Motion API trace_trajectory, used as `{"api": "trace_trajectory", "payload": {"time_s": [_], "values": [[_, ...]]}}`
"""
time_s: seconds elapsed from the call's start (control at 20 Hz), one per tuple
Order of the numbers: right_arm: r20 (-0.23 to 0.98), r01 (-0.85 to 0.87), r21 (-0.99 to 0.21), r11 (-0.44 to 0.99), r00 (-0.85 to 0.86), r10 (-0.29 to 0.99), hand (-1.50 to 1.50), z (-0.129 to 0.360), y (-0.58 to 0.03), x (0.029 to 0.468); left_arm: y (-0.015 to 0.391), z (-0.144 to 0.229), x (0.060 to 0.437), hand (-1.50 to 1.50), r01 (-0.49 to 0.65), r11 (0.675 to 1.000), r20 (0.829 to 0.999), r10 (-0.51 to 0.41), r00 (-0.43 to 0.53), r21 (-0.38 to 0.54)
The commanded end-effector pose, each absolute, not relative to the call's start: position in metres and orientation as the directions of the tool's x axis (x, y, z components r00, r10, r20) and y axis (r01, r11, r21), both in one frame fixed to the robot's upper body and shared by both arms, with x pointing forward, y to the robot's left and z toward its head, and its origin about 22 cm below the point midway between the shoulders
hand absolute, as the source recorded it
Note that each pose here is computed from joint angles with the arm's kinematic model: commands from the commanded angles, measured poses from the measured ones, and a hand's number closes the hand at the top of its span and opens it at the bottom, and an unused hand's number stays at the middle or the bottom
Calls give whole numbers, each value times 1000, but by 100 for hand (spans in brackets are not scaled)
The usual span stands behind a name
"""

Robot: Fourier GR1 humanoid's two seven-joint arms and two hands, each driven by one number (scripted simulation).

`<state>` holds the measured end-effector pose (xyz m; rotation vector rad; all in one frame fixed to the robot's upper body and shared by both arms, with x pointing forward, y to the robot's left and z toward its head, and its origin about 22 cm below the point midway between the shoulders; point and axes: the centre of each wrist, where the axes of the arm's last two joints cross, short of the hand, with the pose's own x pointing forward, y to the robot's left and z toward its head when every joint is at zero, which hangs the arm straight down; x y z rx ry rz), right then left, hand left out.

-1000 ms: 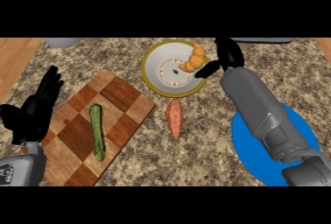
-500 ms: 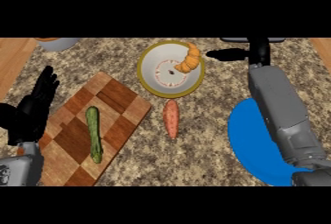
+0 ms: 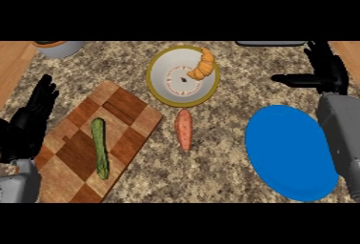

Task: Pick the croissant from the plate and place it in the bowl

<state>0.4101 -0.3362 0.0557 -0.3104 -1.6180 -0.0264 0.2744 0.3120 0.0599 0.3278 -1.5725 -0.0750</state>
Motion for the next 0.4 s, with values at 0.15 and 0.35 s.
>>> {"api": "trace_trajectory", "payload": {"time_s": [0.15,0.35], "values": [[990,152,-64,986,-118,82,-150,47,-403,369,315,61,269,0,-183,952,969,-245,18,244],[989,114,-48,992,-131,63,-150,50,-396,367,298,45,280,0,-166,953,968,-251,23,252]]}}
